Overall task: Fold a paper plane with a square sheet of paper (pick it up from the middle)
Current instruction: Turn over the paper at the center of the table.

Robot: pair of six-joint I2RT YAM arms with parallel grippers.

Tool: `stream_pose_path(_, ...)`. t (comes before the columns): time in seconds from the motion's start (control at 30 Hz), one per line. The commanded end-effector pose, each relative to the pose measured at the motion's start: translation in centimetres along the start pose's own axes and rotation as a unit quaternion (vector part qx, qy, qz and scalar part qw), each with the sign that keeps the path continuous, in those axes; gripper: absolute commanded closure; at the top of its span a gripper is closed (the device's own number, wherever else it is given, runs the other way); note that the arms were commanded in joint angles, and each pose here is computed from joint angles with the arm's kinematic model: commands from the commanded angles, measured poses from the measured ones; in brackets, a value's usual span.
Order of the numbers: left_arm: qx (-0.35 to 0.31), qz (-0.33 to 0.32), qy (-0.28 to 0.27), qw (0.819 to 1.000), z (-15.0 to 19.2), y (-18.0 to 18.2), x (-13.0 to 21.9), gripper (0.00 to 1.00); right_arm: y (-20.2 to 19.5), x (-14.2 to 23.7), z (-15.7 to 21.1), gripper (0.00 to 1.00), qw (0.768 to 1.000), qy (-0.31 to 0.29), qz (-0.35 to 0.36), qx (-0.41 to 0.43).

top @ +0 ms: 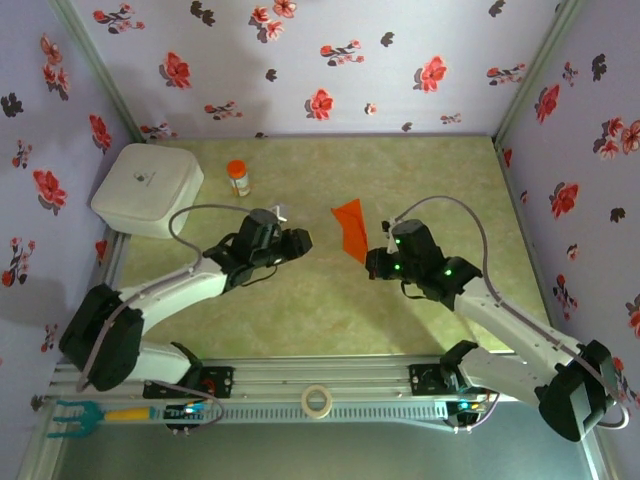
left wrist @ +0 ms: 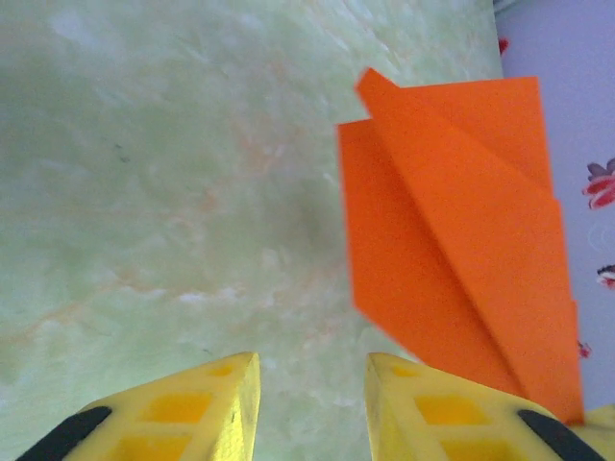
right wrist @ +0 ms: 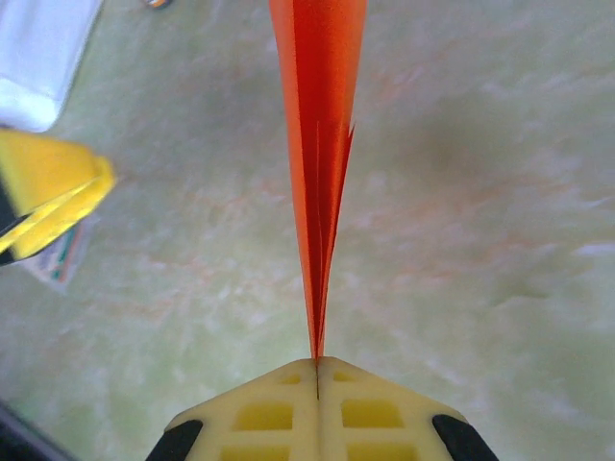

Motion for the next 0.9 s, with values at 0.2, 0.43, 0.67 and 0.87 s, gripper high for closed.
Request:
stream_pose_path(0.2, -0.024, -0.05, -0.056, 0.997, -0.6, 2.5, 2.2, 0.63, -1.8, 1.0, 0.2, 0.97, 0.979, 0.047, 0.16, 0.12)
stream_pose_path(0.43, -0.019, -0.057, -0.064, 0.996, -0.7, 3.1, 2.7, 0.63, -1.3, 1.5, -1.1, 0.97, 0.933, 0.042, 0.286, 0.216)
stream_pose_path(0.67, -0.011, -0.065, -0.077, 0.995, -1.0, 3.6, 3.1, 0.63, -1.2, 0.5, -1.2, 0.97, 0.903, 0.052, 0.332, 0.267)
stream_pose_path(0.87, -0.003, -0.075, -0.1, 0.992, -1.4, 4.1, 4.0, 0.63, -0.3, -2.1, 0.5, 0.97, 0.887, 0.101, 0.317, 0.32)
Point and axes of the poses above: each hand's point on the last joint's axis, 136 mm out from that joint toward the fingers, its own x axis back along the fingers, its own y axis along the line the jaws close on, z = x × y, the point moved 5 cm from there along x, back along the fingers, and after that the axes turned 11 degrees about x, right-handed, at the moved point
